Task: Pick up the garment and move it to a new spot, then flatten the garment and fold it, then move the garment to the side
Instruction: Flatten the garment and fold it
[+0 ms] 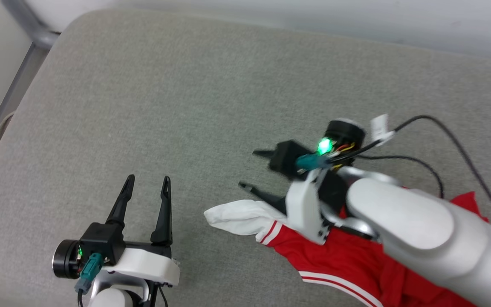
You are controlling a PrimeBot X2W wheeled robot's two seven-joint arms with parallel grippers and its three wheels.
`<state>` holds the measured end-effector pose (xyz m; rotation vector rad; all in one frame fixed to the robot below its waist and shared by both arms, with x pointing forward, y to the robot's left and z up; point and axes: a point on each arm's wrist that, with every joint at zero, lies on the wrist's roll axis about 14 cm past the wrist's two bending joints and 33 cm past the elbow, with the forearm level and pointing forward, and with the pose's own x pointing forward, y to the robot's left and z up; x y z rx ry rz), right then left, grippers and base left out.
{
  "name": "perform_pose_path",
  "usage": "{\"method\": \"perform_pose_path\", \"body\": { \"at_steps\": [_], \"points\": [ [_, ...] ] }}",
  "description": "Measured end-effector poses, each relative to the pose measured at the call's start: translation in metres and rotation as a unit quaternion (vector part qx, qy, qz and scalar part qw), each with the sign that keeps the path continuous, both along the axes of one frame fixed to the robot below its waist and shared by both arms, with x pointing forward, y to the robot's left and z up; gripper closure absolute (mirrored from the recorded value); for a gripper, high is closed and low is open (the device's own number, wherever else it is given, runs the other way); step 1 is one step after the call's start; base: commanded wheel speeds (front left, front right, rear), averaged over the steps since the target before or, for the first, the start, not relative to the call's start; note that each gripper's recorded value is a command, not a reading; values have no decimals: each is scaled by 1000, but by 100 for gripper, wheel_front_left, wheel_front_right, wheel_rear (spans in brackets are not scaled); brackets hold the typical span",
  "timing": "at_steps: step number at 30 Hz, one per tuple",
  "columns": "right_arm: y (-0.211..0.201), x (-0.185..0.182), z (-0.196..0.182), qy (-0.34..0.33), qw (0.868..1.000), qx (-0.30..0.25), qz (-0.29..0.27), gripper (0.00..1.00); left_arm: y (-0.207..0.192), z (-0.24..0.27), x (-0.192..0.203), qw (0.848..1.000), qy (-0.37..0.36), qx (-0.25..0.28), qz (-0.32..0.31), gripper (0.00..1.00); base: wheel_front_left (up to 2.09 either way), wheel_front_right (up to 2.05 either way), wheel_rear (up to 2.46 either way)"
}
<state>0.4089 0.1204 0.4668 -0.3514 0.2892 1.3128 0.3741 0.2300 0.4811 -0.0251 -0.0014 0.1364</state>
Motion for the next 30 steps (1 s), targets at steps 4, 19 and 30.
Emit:
{"method": "perform_pose_path", "body": {
  "at_steps": [4,19,30],
  "points": [
    [-33,29,38,-48,994,70,-64,0,-9,9,-3,1000,-14,2,-17,0,0,0,0],
    [-213,38,84,-171,900,192,-353,0,-26,35,-16,996,-53,22,-69,0,0,0,0],
    [-292,-16,61,-183,820,193,-506,0,-45,22,-11,985,4,48,-164,0,0,0,0]
  ]
}}
